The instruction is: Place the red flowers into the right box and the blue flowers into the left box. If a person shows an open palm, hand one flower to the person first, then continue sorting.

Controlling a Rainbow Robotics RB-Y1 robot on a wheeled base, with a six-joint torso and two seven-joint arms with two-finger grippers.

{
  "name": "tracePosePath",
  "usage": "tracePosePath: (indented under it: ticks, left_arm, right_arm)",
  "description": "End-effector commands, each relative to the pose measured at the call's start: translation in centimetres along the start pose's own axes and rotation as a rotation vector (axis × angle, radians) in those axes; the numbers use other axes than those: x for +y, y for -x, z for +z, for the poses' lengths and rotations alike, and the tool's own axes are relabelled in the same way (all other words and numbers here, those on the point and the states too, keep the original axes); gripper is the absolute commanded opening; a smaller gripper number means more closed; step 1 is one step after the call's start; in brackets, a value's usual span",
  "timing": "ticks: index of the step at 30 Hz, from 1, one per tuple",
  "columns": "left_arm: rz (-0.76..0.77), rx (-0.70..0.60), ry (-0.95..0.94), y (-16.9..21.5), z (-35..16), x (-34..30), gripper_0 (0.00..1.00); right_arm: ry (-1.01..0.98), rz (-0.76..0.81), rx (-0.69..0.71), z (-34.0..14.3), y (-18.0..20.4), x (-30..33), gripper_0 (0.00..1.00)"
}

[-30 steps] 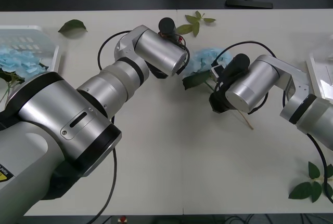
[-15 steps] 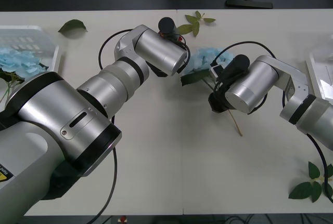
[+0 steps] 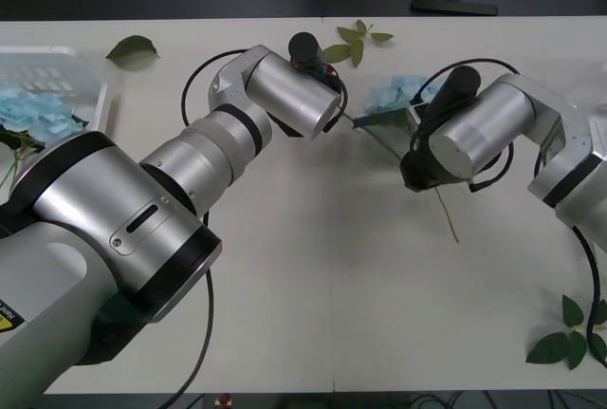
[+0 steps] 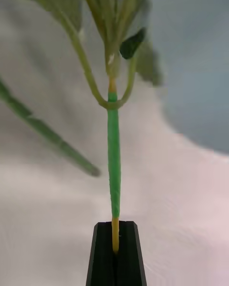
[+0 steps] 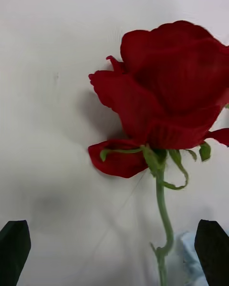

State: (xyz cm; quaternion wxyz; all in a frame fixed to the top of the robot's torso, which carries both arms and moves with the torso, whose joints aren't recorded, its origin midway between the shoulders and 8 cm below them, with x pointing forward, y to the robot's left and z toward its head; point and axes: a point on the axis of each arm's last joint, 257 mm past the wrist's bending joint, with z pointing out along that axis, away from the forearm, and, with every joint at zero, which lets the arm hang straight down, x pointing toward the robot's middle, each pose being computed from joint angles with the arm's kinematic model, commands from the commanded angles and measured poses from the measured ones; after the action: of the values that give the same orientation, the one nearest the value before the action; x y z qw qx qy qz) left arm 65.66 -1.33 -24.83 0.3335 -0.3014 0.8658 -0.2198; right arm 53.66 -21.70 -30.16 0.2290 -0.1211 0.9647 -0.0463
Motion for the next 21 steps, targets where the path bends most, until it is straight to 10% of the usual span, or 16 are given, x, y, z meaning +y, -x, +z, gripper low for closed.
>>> tracePosePath:
  ticks: [1,16,21]
  left_arm:
    - [-0.009,0.002,-0.038,-0.3,-0.4,-1.6,1.00]
    - [0.020,-0.004,-0.023,-1.1,0.9,1.2,1.00]
    - [0.043,-0.005,-0.021,-1.0,0.9,1.3,0.61]
  right_arm:
    - [-0.023,0.022,-0.036,-4.1,2.1,-3.0,0.00]
    - [-0.010,-0.176,-0.060,-14.0,4.5,-8.9,0.00]
    - [-0.021,-0.263,-0.122,-18.0,5.8,-10.4,0.00]
